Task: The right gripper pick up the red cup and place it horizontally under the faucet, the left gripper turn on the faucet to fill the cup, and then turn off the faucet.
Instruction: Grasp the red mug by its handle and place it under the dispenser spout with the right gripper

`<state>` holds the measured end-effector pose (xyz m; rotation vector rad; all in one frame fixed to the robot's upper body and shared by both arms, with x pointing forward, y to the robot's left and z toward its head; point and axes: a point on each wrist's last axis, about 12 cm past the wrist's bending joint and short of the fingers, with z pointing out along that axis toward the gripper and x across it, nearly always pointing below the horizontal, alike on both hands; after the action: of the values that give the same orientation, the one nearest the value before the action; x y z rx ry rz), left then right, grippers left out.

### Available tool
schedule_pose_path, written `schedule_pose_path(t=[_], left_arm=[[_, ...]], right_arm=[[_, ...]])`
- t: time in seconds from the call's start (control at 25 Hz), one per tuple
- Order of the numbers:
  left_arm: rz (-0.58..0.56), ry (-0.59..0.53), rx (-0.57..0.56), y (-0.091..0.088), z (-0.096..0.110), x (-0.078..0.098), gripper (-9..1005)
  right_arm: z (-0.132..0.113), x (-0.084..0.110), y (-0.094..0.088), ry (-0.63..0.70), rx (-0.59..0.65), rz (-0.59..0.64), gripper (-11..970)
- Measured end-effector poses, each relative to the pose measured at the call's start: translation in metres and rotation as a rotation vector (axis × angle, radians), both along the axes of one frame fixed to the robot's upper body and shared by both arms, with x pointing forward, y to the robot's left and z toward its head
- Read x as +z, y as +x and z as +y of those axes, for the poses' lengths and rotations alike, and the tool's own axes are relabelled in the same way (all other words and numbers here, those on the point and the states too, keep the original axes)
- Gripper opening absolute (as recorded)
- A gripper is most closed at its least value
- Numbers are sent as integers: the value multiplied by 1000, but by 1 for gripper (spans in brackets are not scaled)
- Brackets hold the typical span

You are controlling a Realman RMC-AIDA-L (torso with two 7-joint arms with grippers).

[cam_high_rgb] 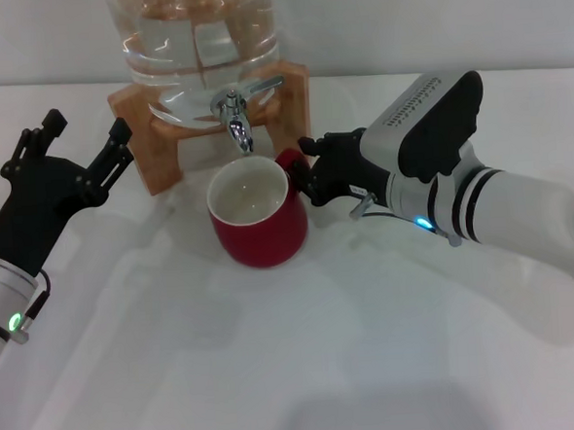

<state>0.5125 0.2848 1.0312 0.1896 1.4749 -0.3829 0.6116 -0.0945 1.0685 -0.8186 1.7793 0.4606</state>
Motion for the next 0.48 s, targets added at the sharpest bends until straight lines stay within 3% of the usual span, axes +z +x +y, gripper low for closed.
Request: schedule_pose_path(t=[0.48], left_arm=[[0,1,0,0,0,0,879]], right_arm=[[-5,0,4,11,-42,20,287]])
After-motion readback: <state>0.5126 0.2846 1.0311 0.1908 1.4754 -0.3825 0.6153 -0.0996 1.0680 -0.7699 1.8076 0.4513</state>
